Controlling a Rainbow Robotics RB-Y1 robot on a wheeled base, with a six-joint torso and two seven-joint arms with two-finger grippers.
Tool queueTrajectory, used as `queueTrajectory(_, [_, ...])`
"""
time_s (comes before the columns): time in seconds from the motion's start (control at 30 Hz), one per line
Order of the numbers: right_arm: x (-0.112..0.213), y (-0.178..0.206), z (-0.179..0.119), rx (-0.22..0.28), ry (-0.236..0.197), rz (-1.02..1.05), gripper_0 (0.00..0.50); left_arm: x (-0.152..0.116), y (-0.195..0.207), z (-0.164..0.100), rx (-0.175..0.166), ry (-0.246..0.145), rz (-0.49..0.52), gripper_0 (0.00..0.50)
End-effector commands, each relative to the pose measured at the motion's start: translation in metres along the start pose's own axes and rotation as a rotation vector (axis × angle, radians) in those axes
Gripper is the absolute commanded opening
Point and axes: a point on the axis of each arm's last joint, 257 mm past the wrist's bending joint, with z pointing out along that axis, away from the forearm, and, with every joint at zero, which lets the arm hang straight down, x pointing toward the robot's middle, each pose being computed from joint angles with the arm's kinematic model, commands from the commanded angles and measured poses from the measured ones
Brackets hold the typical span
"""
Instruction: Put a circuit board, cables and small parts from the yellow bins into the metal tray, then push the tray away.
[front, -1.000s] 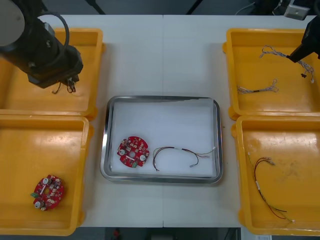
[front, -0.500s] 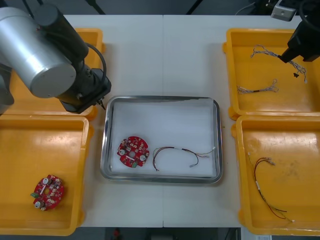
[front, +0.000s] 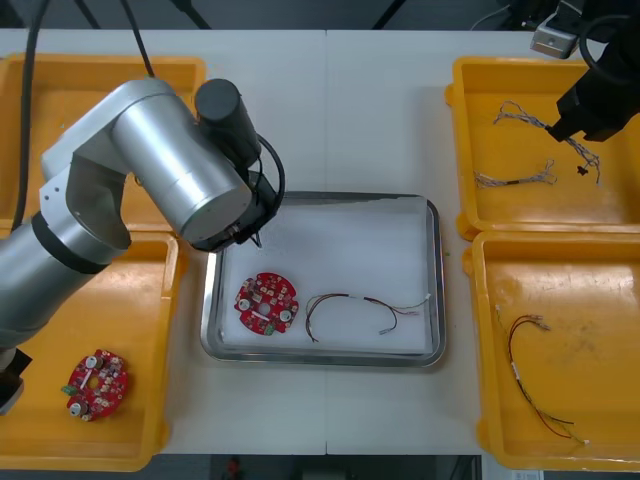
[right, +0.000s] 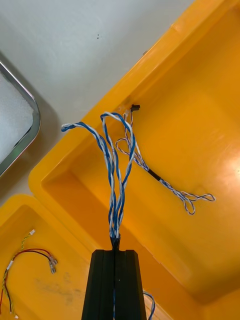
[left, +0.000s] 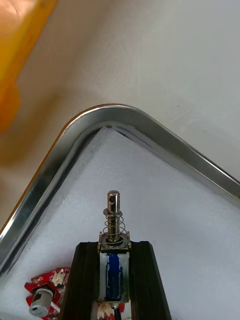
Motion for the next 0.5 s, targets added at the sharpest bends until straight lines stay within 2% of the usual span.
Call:
queueTrajectory(0.03, [0.01, -0.012, -0.013, 0.066, -0.017, 0.016, 0.0, 0.026, -0.011, 0.014, -0.014, 0.0, 0.015, 0.0])
queueTrajectory(0.17, [0.011, -0.01, -0.007, 0.075, -0.028, 0.013, 0.0, 0.035, -0.018, 0.022, -0.005, 0.009, 0.017, 0.0])
queueTrajectory(0.23, [0.013, -0.01, -0.003, 0.089, -0.028, 0.01, 0.0, 0.039, -0.023, 0.025, 0.0, -0.008, 0.026, 0.0])
queueTrajectory(0.37, [0.014, -0.009, 0.003, 0.108, -0.033, 0.005, 0.0, 0.045, -0.029, 0.034, 0.003, -0.009, 0.024, 0.0])
queueTrajectory(0.5, [0.014, -0.006, 0.009, 0.131, -0.042, -0.004, 0.0, 0.046, -0.031, 0.039, 0.0, -0.03, 0.033, 0.0])
